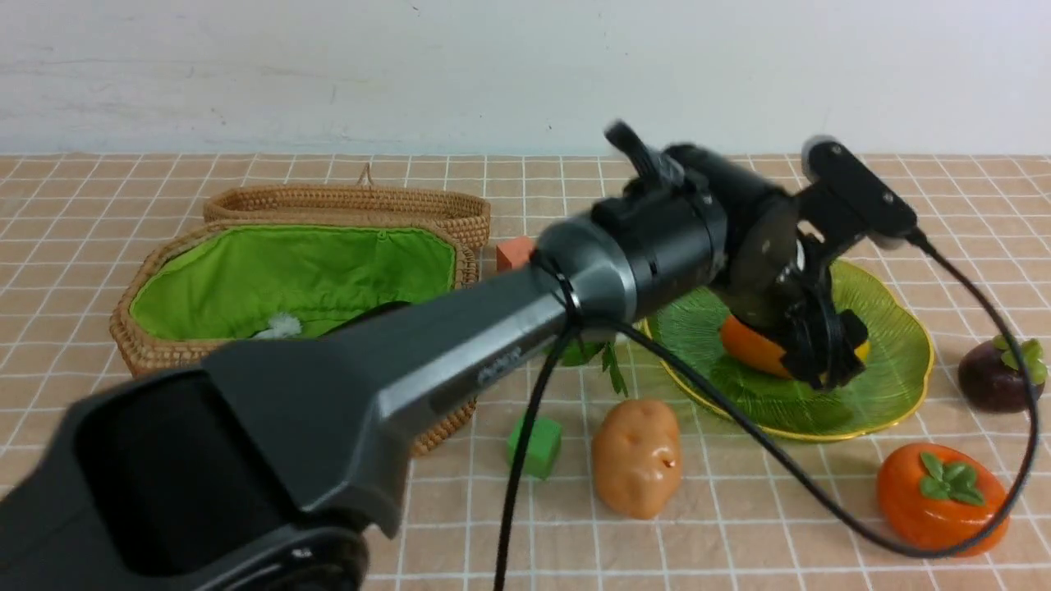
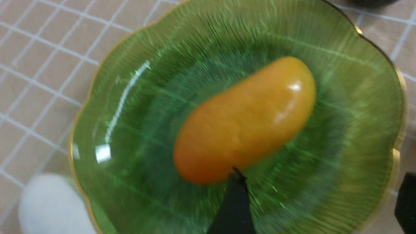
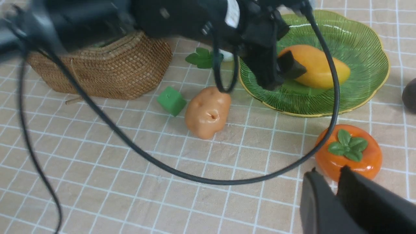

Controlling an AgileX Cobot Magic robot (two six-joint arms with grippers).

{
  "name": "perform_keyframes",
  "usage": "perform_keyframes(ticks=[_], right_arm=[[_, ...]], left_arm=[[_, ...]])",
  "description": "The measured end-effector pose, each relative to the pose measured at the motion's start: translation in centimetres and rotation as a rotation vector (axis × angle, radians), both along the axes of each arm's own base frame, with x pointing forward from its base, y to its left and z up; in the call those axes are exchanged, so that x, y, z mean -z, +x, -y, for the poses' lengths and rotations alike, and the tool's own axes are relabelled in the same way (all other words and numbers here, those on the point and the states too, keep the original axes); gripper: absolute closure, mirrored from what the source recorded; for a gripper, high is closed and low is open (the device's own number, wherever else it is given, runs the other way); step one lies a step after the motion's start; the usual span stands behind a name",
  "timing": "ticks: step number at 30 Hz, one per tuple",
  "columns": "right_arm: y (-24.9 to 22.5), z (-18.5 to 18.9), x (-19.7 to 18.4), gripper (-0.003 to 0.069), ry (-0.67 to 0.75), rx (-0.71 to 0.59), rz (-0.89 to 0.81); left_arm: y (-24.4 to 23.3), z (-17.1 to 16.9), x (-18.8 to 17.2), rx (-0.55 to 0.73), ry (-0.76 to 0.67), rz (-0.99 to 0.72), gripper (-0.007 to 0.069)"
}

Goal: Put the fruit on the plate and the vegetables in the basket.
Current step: Grab a potato with your left arm and place it in the basket on the left

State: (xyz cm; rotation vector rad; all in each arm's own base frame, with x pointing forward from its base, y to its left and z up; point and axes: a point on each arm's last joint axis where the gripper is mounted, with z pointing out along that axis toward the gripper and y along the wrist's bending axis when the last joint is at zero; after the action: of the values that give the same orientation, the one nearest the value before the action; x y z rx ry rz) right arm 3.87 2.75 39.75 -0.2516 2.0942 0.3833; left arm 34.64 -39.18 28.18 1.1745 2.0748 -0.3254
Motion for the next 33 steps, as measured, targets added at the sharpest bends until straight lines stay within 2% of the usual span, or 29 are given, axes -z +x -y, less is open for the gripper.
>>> perform_keyframes(ticks=[2,3,4,5,6,7,8,9,11,12,16,17,20,21,22,23,24,26,29,33], right_arm=[[0.0,0.0,0.0,0.0552,-0.002,-0.001,-0.002],[0.0,0.0,0.1,0.0552,-0.005,-0.002,-0.007],[-0.1,0.0,0.2,0.0552,-0.01,-0.006,-0.02],[-0.1,0.0,0.2,0.0552,-0.012,-0.007,-0.026],[-0.2,0.0,0.2,0.0552,-0.012,-0.007,-0.027],[-0.2,0.0,0.3,0.0552,-0.015,-0.009,-0.034],[-0.2,0.0,0.3,0.0552,-0.015,-0.009,-0.034],[-0.2,0.0,0.4,0.0552,-0.017,-0.012,-0.042],[-0.3,0.0,0.4,0.0552,-0.021,-0.014,-0.048],[-0.3,0.0,0.4,0.0552,-0.027,-0.018,-0.049],[-0.3,0.0,0.4,0.0551,-0.043,-0.03,-0.043],[-0.3,0.0,0.4,0.055,-0.05,-0.037,-0.039],[-0.3,0.0,0.4,0.055,-0.057,-0.042,-0.035],[-0.3,0.0,0.4,0.055,-0.058,-0.043,-0.035],[-0.3,0.0,0.4,0.055,-0.058,-0.043,-0.035],[-0.3,0.0,0.4,0.055,-0.058,-0.043,-0.035],[-0.3,0.0,0.4,0.055,-0.058,-0.044,-0.035],[-0.3,0.0,0.4,0.055,-0.06,-0.045,-0.034],[-0.3,0.0,0.4,0.055,-0.062,-0.047,-0.033],[-0.3,0.0,0.4,0.055,-0.061,-0.048,-0.032]], left_arm=[[-1.1,-1.0,-1.9,-0.046,0.002,-0.08,0.0123],[-1.9,-2.0,-3.3,-0.085,0.01,-0.139,0.0185],[-3.5,-3.7,-5.7,-0.136,0.035,-0.216,0.0316],[-4.1,-4.4,-6.8,-0.159,0.038,-0.239,0.0393],[-4.3,-4.6,-7.0,-0.168,0.038,-0.248,0.0409],[-5.1,-5.5,-8.3,-0.208,0.021,-0.275,0.0537],[-5.2,-5.6,-8.4,-0.213,0.02,-0.279,0.0537],[-5.8,-6.3,-8.7,-0.239,0.015,-0.301,0.0625],[-6.0,-6.6,-8.5,-0.25,0.025,-0.315,0.0638],[-6.2,-6.8,-7.2,-0.261,0.066,-0.344,0.0637],[-5.8,-6.9,-3.3,-0.289,0.187,-0.381,0.0559],[-5.2,-6.7,-1.2,-0.306,0.25,-0.377,0.0466],[-4.0,-6.0,1.2,-0.329,0.264,-0.337,0.0287],[-3.9,-6.0,1.4,-0.331,0.268,-0.337,0.0274],[-3.2,-5.4,2.7,-0.346,0.258,-0.313,0.0172],[-3.1,-5.3,2.9,-0.35,0.255,-0.312,0.0148],[-2.6,-4.9,4.0,-0.361,0.244,-0.302,0.0069],[-2.0,-4.4,5.6,-0.365,0.242,-0.289,-0.0002],[-1.4,-4.0,7.7,-0.366,0.272,-0.274,-0.0033],[-1.1,-3.9,9.3,-0.37,0.315,-0.27,0.0014]])
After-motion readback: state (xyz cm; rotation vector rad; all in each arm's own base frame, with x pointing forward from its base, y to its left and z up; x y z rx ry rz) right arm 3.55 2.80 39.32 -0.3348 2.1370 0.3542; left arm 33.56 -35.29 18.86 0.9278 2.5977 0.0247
